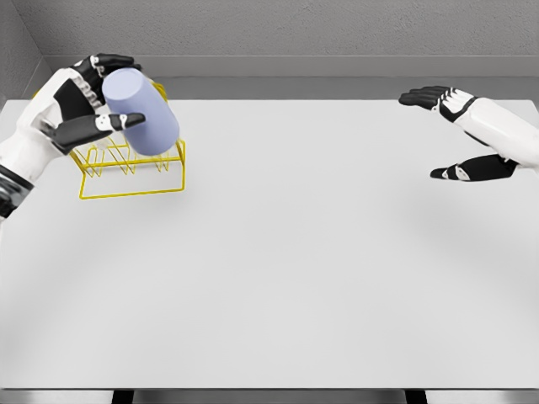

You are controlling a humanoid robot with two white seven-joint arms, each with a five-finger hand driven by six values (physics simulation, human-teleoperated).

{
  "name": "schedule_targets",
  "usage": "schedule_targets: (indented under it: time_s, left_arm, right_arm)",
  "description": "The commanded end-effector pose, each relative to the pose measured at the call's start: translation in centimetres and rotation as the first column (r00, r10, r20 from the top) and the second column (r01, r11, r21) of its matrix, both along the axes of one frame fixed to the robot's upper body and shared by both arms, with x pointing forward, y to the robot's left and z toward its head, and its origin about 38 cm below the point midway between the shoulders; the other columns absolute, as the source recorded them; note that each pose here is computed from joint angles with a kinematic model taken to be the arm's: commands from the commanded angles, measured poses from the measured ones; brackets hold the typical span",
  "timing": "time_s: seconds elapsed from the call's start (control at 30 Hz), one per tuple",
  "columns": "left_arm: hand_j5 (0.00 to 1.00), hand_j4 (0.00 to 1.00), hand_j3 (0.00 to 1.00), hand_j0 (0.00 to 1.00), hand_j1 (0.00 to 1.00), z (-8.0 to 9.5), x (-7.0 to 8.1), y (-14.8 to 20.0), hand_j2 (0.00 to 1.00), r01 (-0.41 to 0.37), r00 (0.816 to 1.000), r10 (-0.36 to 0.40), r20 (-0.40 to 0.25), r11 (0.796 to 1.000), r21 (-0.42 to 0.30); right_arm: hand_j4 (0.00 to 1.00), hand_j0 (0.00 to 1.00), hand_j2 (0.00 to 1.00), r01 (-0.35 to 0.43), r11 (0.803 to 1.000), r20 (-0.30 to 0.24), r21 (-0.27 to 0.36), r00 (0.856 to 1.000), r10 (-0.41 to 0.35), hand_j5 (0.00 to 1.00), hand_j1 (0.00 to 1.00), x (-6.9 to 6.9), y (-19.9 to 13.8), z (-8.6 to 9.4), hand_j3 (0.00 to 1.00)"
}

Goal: Place the cup on the cup holder with both arms

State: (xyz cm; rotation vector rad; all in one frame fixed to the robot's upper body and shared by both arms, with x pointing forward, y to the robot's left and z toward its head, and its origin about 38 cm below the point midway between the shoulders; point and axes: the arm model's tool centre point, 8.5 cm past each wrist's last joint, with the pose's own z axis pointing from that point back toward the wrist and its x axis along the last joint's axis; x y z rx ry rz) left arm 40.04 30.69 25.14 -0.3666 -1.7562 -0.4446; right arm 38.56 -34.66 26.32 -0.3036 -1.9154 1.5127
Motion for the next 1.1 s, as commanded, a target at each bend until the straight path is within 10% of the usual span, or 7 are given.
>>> schedule_targets:
  time_s: [0.0, 1.07]
  left_arm:
    - [0.64, 0.64, 0.64, 0.64, 0.64, 0.4, 0.0, 0.5, 0.64, -0.006, 1.0, 0.006, 0.005, 1.0, -0.006]
    - [0.65, 0.65, 0.65, 0.65, 0.65, 0.0, -0.2, 2.4, 0.65, -0.052, 0.999, 0.052, -0.012, 0.999, -0.002]
  right_arm:
    - [1.0, 1.0, 1.0, 0.001, 1.0, -0.003, 0.008, 1.0, -0.001, 1.0, 1.0, 0.0, -0.1, 0.0, 1.0]
    - [1.0, 1.0, 1.0, -0.003, 1.0, -0.006, 0.023, 1.0, 0.003, 1.0, 1.0, 0.0, 0.3, -0.3, 1.0]
